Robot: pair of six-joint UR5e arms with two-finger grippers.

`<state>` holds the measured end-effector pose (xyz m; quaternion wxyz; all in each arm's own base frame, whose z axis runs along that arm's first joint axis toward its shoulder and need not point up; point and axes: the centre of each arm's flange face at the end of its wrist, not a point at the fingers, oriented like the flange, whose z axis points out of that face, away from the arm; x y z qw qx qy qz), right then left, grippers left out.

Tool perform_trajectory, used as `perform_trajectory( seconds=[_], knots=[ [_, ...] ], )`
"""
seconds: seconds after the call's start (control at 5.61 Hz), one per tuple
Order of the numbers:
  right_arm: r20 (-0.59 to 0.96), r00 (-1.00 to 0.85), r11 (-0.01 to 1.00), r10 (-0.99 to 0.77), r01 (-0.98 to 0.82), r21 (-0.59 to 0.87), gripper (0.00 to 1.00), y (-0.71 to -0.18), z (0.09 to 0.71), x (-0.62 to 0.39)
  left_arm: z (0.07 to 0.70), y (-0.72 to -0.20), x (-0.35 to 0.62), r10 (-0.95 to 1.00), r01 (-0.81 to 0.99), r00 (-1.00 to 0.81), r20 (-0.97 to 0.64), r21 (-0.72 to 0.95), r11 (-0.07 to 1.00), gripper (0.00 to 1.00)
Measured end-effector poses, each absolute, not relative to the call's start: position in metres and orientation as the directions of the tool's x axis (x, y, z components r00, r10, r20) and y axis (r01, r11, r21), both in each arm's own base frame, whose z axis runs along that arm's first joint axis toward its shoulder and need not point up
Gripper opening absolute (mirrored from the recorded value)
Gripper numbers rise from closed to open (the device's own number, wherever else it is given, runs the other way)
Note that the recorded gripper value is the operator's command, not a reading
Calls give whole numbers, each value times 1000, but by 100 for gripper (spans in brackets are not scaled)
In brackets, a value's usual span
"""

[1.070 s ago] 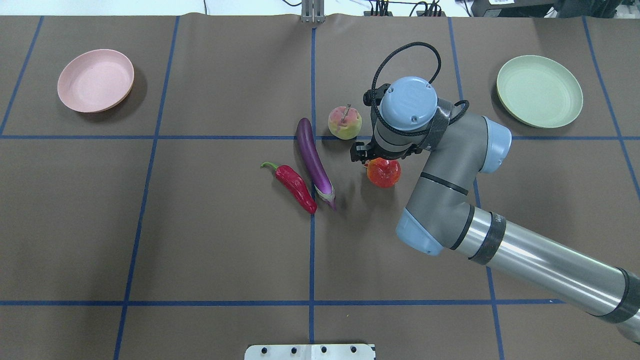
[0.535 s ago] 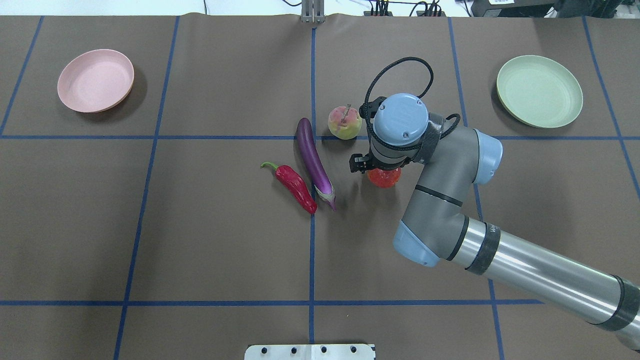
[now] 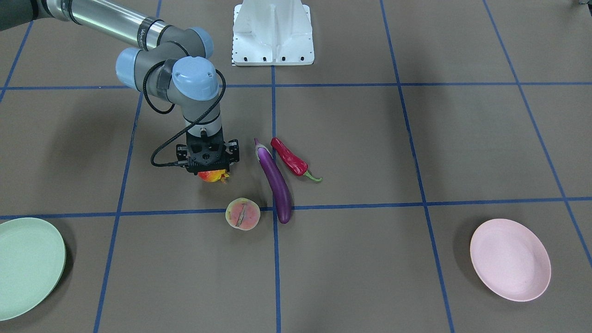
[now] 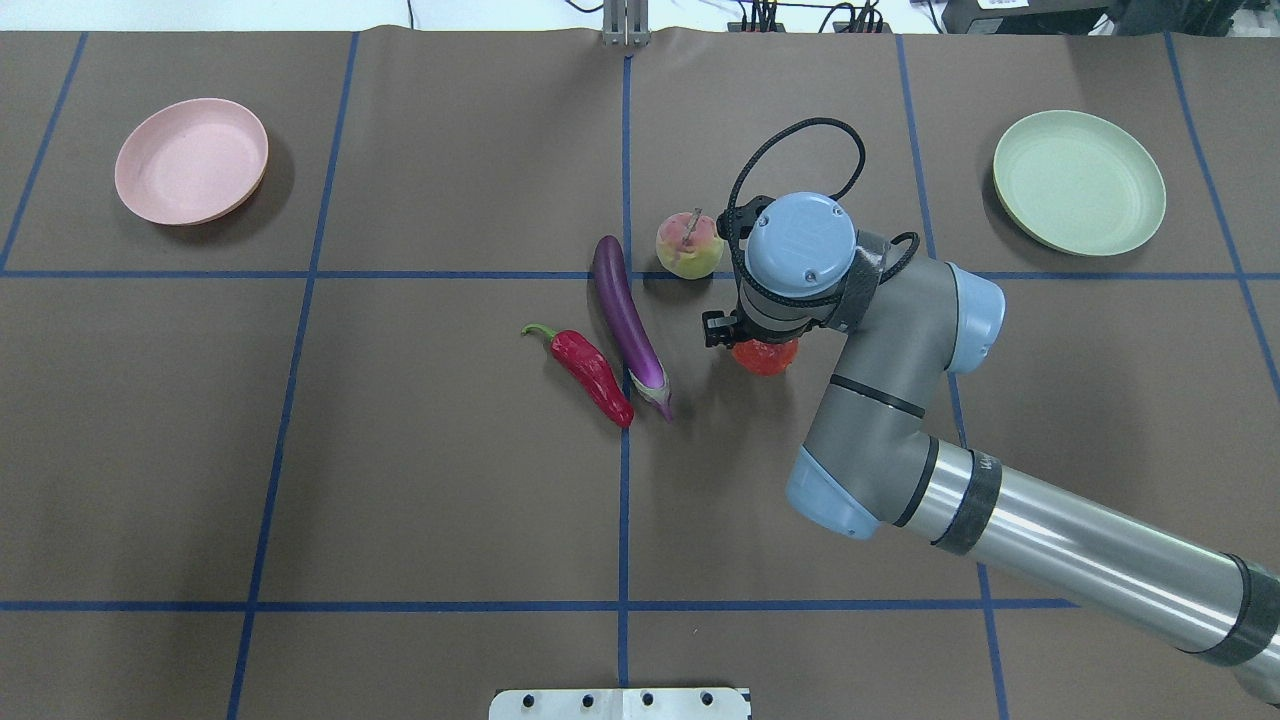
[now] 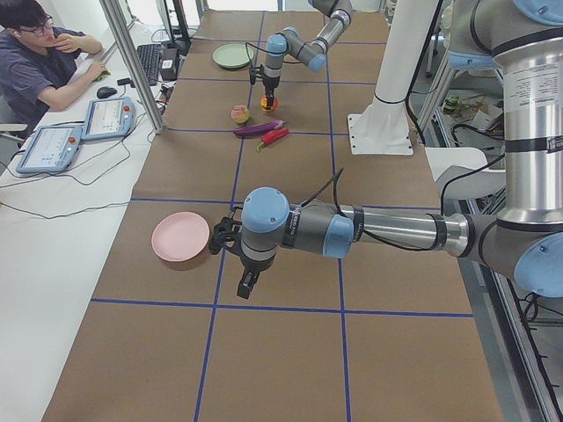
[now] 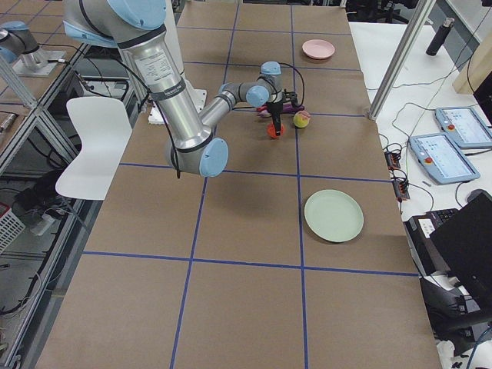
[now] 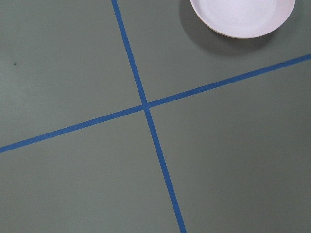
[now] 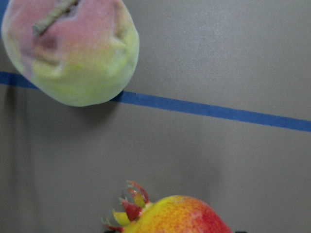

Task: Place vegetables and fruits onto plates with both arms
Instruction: 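Close the right gripper on the red pomegranate, then carry the pomegranate to the green plate and release it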

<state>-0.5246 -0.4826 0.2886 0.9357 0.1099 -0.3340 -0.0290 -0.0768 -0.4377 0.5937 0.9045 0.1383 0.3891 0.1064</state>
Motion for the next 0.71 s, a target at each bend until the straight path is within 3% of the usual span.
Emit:
perform_trajectory(
  seconds=[0.36, 0.71],
  knots=[
    [644, 759, 969, -96, -77, 235, 0, -515, 273, -481, 590, -438, -76, 306, -82, 665, -682, 340, 937, 100],
    [620, 772, 967, -142, -25, 253, 0, -596, 303, -394, 590, -438, -76, 307, -82, 663, -683, 342, 936, 100]
  ],
)
